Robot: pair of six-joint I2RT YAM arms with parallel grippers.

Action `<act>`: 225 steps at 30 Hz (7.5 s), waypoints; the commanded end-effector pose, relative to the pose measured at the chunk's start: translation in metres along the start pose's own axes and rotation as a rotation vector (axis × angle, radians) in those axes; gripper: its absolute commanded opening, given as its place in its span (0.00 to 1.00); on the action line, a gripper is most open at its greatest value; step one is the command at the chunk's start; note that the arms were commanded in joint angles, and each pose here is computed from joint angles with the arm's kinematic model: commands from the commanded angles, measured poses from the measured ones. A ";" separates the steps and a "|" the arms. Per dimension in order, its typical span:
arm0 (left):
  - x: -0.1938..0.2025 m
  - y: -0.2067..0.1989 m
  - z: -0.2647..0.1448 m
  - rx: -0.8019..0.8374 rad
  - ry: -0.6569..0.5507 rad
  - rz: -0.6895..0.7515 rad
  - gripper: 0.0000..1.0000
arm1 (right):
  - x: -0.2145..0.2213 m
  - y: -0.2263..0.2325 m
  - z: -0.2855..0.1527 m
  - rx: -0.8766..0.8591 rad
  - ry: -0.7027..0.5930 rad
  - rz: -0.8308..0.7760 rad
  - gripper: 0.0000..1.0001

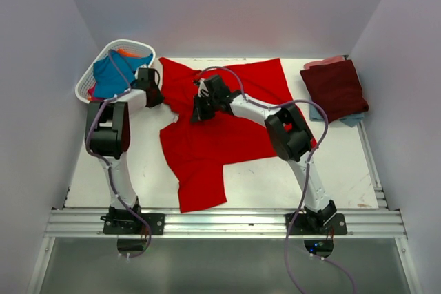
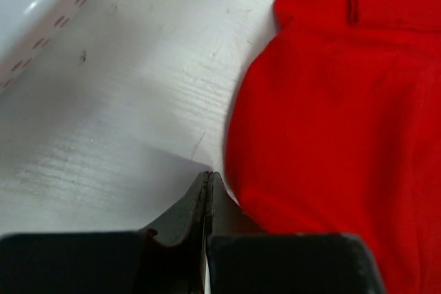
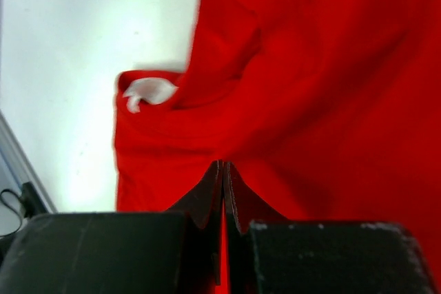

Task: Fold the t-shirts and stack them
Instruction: Flatten the tshirt out

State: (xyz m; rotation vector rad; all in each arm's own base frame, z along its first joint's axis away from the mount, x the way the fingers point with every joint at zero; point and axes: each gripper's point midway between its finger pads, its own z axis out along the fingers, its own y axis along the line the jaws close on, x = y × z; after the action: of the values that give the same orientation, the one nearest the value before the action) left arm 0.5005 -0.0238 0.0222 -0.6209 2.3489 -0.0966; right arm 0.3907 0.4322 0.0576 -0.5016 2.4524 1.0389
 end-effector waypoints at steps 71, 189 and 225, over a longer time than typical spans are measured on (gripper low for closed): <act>-0.038 -0.028 -0.016 0.425 -0.006 -0.284 0.54 | 0.057 -0.084 0.008 0.309 0.109 0.035 0.00; 0.054 -0.047 -0.095 0.128 0.027 0.113 0.00 | -0.042 -0.220 -0.170 0.703 -0.276 0.252 0.00; 0.021 -0.076 0.071 0.050 0.166 0.106 0.00 | -0.032 -0.315 -0.161 0.820 -0.196 0.405 0.00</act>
State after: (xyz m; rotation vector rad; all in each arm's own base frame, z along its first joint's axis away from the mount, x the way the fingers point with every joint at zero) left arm 0.5824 -0.1082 0.0216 -0.4744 2.3697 -0.2356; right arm 0.5499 0.1263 0.0214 0.3268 2.4705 0.1795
